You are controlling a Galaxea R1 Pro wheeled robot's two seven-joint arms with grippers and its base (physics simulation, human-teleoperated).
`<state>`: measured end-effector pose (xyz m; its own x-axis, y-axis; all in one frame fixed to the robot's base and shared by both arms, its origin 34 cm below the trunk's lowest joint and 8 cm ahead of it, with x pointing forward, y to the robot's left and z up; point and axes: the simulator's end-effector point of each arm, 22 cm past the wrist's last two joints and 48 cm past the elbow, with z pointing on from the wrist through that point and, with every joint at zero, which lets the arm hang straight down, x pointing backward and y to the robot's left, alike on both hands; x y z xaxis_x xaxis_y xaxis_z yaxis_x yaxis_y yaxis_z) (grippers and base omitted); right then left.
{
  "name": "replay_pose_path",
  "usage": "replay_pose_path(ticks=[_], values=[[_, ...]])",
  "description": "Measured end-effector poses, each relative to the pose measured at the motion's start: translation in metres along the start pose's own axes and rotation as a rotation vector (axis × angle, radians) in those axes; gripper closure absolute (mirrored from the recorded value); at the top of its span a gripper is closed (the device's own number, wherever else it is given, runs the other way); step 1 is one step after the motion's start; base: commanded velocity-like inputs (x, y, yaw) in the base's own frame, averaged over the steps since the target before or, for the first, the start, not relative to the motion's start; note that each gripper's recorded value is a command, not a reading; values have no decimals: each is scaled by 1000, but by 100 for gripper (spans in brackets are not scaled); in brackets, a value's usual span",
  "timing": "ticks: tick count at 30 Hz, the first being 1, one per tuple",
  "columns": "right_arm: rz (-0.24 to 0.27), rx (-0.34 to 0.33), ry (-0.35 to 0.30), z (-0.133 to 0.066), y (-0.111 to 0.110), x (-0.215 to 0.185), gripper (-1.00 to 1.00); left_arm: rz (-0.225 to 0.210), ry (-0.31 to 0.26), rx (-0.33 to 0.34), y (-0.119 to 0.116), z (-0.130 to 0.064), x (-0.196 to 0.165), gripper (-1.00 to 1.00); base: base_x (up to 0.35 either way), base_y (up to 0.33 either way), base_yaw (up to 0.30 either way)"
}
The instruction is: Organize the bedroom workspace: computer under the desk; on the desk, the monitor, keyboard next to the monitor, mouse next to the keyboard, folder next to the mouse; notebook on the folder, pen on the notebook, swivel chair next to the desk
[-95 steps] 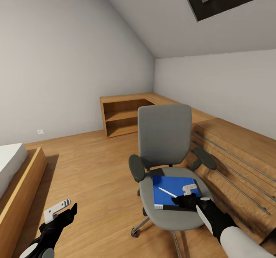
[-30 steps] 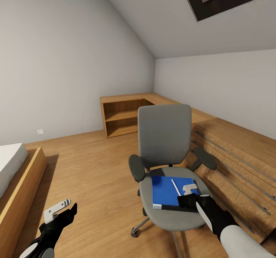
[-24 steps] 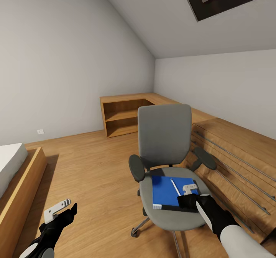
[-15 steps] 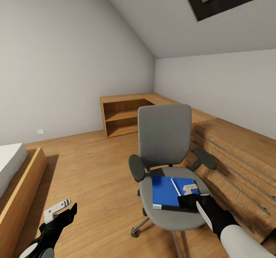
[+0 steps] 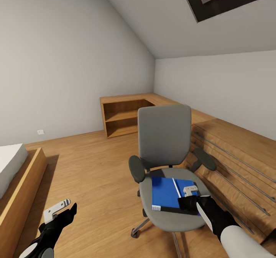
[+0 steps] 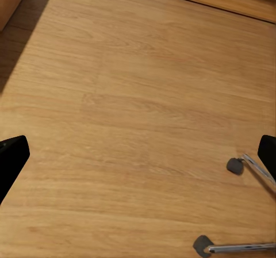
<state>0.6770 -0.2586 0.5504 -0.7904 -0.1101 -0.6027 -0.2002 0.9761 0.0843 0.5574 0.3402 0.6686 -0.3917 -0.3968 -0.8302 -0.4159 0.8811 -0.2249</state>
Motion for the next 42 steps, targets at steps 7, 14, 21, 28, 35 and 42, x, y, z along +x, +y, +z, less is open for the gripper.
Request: replay_pose_path(ticks=[7,14,21,28,35,42], values=[[-11,2,-35,-14,1,-26,100,1,0,0,-4,-5,-12,-100,0,0,0],[-70,5,-220,-55,12,-115,100,3,0,0,-8,-11,-25,-100,-20,0,0],[-99,16,-325,-98,26,-144,100,3,0,-1,-11,-16,-36,-100,-260,0,0],[-1,200,-478,-168,5,-164,100,4,0,-1,-15,-22,-48,-100,-329,0,0],[137,270,-543,-213,-1,-163,100,6,0,-1,-19,-27,-59,-100,-160,0,0],[185,244,-505,-210,11,-158,100,-35,3,-9,-26,-34,-65,-100,0,0,0]])
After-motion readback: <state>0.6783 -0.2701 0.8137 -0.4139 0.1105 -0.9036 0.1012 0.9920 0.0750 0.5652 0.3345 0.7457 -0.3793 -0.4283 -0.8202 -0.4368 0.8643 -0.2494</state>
